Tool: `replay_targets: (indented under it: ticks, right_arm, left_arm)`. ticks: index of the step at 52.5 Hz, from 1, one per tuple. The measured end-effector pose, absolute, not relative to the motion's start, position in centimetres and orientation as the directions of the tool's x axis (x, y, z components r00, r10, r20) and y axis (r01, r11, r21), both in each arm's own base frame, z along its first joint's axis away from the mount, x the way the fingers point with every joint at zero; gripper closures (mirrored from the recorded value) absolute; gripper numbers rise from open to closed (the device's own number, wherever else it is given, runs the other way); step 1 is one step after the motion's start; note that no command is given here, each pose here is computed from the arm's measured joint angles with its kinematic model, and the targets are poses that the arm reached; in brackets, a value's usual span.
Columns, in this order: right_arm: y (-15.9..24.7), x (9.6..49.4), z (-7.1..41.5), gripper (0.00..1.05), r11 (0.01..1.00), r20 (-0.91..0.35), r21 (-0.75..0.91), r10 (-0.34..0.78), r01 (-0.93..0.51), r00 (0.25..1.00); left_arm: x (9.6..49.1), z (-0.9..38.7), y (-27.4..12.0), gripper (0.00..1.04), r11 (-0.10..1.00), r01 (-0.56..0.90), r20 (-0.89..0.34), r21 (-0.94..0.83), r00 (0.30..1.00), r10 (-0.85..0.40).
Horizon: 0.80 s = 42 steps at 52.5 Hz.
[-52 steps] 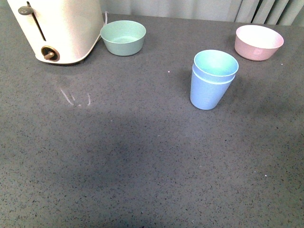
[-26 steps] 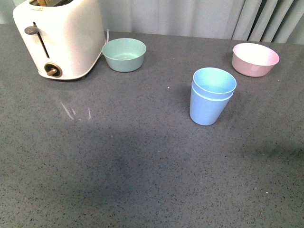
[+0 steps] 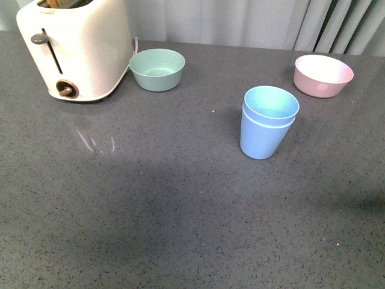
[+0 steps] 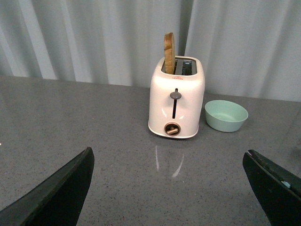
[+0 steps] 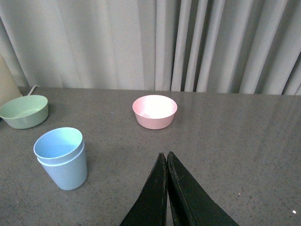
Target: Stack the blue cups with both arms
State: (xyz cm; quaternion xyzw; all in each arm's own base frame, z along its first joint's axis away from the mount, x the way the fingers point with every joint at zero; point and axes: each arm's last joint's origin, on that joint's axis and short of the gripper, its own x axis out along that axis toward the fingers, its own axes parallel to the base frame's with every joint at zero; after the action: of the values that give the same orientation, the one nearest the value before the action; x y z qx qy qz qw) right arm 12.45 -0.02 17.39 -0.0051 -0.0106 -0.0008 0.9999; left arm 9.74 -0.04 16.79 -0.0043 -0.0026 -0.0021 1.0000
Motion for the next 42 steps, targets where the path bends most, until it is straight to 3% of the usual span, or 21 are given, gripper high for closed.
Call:
replay_targets:
  ticks: [42]
  right_arm:
    - [0.0, 10.2, 17.0, 1.03, 1.000, -0.008, -0.010, 0.001, -0.001, 1.000]
  left_arm:
    - [9.7, 16.8, 0.0, 0.09, 1.000, 0.004, 0.005, -0.009, 1.000, -0.004]
